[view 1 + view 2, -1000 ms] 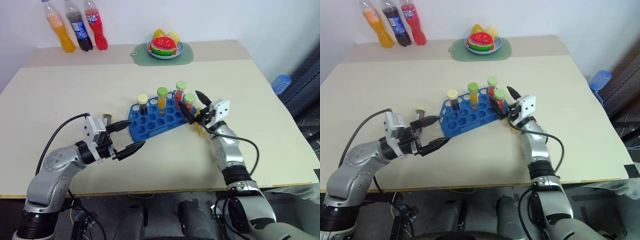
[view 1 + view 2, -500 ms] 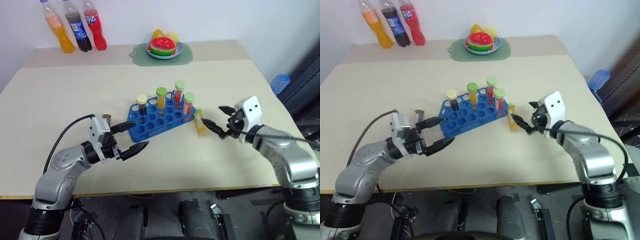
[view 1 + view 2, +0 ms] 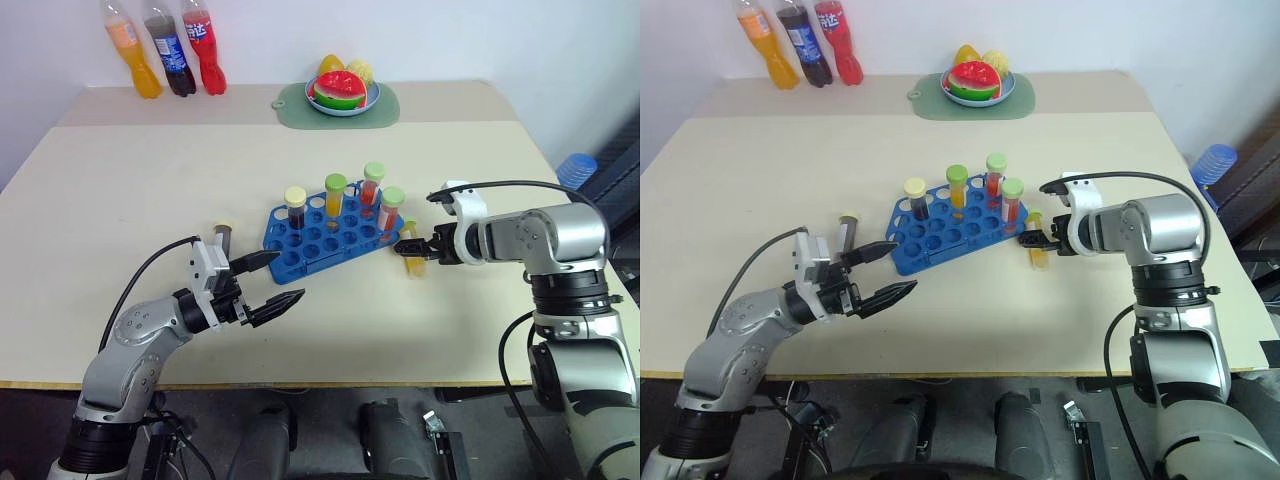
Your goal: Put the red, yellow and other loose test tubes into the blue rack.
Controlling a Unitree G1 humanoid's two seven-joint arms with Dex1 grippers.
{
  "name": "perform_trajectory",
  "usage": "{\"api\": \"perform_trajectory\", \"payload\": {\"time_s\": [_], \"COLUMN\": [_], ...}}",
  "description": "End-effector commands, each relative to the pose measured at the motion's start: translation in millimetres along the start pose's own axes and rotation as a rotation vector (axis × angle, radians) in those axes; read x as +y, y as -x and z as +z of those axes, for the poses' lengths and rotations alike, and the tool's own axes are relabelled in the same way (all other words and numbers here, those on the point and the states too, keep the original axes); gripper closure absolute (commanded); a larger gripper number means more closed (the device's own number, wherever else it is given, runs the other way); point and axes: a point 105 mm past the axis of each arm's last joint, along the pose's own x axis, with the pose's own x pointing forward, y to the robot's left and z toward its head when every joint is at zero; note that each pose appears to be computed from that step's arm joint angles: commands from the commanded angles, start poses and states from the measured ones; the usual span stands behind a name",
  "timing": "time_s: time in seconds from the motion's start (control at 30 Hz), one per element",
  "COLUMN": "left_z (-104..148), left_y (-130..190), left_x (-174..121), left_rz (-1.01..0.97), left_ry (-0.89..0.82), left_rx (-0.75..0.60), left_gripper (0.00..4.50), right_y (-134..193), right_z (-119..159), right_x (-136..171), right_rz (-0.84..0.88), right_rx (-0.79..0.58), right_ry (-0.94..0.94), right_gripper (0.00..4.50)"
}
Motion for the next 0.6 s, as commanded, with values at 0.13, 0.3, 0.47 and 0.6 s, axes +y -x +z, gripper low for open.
{"api": "perform_trajectory", "payload": {"time_s": [0.13,0.3,0.47,0.6], "left_z": [12,12,11,12], "left_y": [3,5,3,2], "left_x": [-6,-6,-6,-4], "left_rz": [0.006,0.018,0.016,0.01], "left_ry": [-0.047,-0.047,-0.045,-0.046], "left_rx": [-0.025,-0.021,-0.022,-0.024], "left_gripper": [0.0,0.0,0.0,0.0], "right_y": [-19,-19,-12,6], "right_z": [-2,-5,-11,-10], "right_x": [-9,-29,-53,-91], "right_rz": [-0.069,-0.183,-0.272,-0.356], "right_rx": [0.019,-0.009,-0.035,-0.107], "right_ry": [0.105,0.371,0.617,0.577], "right_gripper": [0.88,3.37,3.67,3.67]}}
